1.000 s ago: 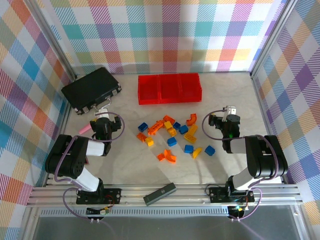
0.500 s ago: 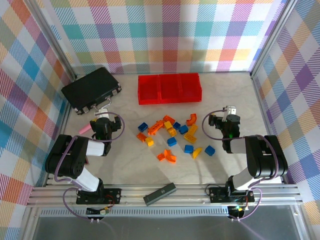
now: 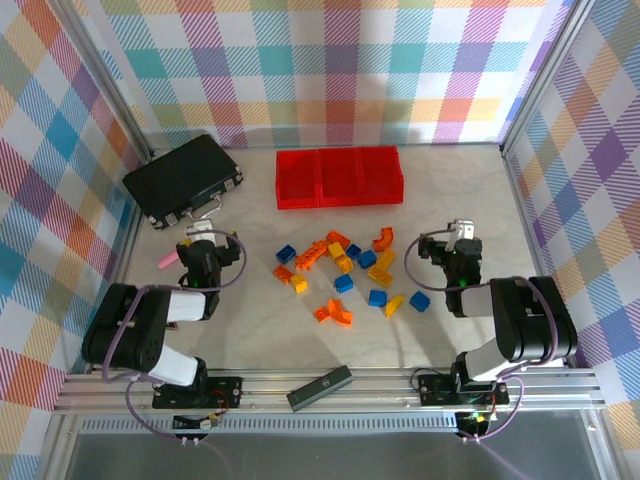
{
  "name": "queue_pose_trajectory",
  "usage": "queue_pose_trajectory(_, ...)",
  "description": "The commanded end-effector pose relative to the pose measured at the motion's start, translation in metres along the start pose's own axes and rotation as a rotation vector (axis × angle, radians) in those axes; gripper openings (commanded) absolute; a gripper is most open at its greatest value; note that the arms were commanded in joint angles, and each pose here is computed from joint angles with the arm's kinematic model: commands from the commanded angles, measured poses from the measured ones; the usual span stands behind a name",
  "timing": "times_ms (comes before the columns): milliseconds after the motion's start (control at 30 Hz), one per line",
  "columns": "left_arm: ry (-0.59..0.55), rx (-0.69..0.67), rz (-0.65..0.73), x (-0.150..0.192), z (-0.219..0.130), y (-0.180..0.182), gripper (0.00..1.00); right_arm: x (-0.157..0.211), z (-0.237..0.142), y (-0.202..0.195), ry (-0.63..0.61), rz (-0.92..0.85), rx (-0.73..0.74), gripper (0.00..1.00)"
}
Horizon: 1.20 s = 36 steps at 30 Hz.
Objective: Sort the legos into containers by color
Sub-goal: Pick up the lego from the bottom-right of the table.
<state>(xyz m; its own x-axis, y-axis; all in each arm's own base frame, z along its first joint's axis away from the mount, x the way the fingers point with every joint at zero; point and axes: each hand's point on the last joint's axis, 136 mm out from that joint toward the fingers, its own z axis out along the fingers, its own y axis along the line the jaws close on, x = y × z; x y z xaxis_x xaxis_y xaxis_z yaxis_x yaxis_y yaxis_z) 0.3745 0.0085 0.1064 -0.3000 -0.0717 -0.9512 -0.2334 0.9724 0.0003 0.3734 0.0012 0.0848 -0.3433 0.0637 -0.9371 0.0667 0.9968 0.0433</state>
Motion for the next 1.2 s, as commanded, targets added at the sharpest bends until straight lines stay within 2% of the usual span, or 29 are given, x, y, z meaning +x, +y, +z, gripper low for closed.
queue_pose_trajectory(0, -0.066, -0.015, -0.019, -0.04, -0.02, 0.001, 1.0, -0.032, -0.011, -0.003, -0.083, 0.022, 0.017, 0.99)
queue_pose_trajectory(67, -0.068, 0.007, -0.063, -0.059, -0.034, -0.001, 1.0, -0.04, -0.019, -0.016, 0.005, 0.086, 0.085, 0.99)
queue_pose_trajectory(167, -0.034, 0.011, -0.157, -0.086, -0.052, -0.002, 1.0, -0.056, -0.037, -0.017, 0.092, 0.225, 0.104, 0.99)
queue_pose_trajectory(267, 0.075, 0.0, -0.276, -0.101, -0.069, 0.0, 1.0, -0.062, -0.059, -0.012, 0.249, 0.451, 0.128, 0.99)
queue_pose_trajectory(300, 0.119, 0.022, -0.293, -0.106, -0.076, -0.005, 1.0, -0.06, -0.066, -0.002, 0.329, 0.494, 0.101, 0.99)
queue_pose_trajectory(367, 0.169, 0.106, -0.312, -0.114, -0.086, -0.019, 1.0, -0.058, -0.077, 0.029, 0.476, 0.522, -0.044, 0.99)
queue_pose_trajectory(467, 0.177, 0.213, -0.351, -0.123, -0.101, -0.033, 1.0, -0.034, -0.106, 0.056, 0.741, 0.633, -0.091, 0.99)
queue_pose_trajectory(600, 0.211, 0.226, -0.343, -0.111, -0.109, -0.032, 1.0, 0.015, -0.162, 0.067, 1.007, 0.538, 0.039, 0.99)
queue_pose_trajectory(733, 0.256, 0.275, -0.319, -0.101, -0.104, -0.044, 1.0, 0.051, -0.202, 0.059, 1.114, 0.501, 0.141, 1.0)
queue_pose_trajectory(833, 0.294, 0.321, -0.307, -0.095, -0.099, -0.056, 1.0, 0.073, -0.213, 0.046, 1.117, 0.508, 0.213, 0.99)
queue_pose_trajectory(900, 0.322, 0.344, -0.294, -0.088, -0.097, -0.061, 0.98, 0.08, -0.211, 0.045, 1.102, 0.526, 0.22, 0.96)
queue_pose_trajectory(1167, 0.292, 0.362, -0.295, -0.091, -0.098, -0.063, 0.98, 0.086, -0.166, 0.061, 1.08, 0.532, 0.194, 0.89)
